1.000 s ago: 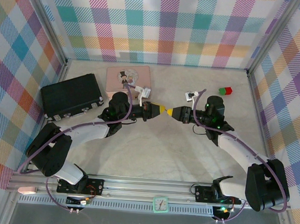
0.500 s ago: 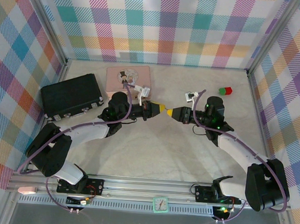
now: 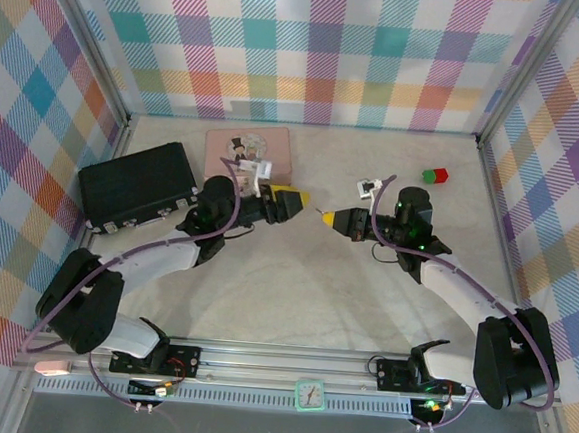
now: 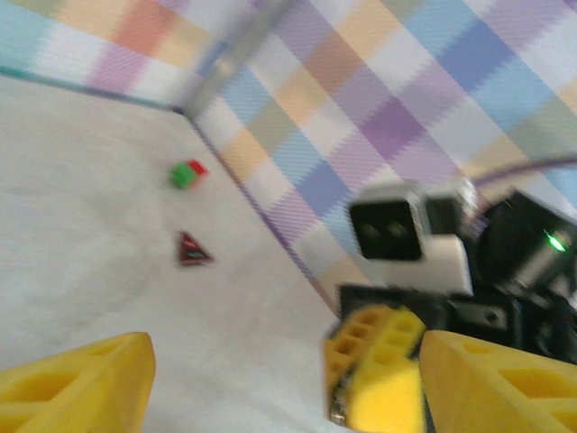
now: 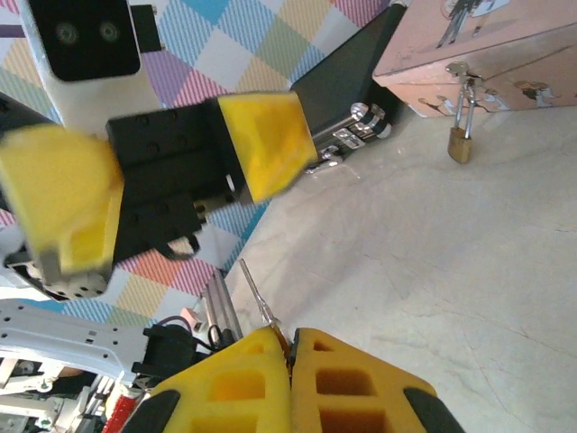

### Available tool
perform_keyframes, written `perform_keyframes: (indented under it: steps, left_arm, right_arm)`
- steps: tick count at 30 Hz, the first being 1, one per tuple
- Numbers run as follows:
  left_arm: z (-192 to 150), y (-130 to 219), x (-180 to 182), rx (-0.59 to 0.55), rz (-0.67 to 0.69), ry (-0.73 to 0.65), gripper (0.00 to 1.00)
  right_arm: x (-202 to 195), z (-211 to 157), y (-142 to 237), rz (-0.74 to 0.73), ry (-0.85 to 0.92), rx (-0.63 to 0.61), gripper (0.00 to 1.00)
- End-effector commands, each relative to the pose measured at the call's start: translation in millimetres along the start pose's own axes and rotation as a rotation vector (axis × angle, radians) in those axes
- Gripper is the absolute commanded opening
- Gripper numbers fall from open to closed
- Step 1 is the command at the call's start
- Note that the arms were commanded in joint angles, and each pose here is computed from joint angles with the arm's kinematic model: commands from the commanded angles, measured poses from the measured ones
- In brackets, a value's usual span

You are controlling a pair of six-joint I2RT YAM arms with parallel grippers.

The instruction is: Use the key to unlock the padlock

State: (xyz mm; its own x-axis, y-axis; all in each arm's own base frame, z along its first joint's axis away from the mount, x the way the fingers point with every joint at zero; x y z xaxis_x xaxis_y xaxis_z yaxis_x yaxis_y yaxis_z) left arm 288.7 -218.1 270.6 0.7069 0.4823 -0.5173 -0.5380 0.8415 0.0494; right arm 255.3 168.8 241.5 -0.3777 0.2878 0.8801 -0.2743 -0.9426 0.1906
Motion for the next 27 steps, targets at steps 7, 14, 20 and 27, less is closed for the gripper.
perform_keyframes:
  steps: [7,14,20,27]
  left_arm:
    - [-18,29,84,0.213,0.612,-0.022,0.78]
    - [-41,33,137,0.348,0.768,0.001,0.79]
    - [-42,34,172,0.372,0.803,0.035,0.71]
    - [-47,12,195,0.418,0.696,0.030,0.63]
  right_arm:
    - [-10,-4,-9,-0.231,0.067,0.000,0.00]
    - [-20,-7,-19,-0.277,0.054,0.013,0.00]
    - [-21,-9,-17,-0.295,0.059,0.017,0.00]
    - [-22,-13,-14,-0.307,0.052,0.007,0.00]
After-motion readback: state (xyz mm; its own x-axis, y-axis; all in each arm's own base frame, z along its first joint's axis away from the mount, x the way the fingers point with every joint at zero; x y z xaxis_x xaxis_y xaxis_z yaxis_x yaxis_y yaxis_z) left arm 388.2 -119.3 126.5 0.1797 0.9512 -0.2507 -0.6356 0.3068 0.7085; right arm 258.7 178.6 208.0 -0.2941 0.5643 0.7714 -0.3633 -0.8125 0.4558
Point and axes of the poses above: each hand's point on the last joint's axis, 136 mm out from that joint toward the fingers, its own y axis back along the fingers, its own x axis along the line the jaws close on, z = x × y, the point moved 8 cm from there along y, back along the fingers, and after that the axes turned 12 degrees about -y, right-handed, at the moved point
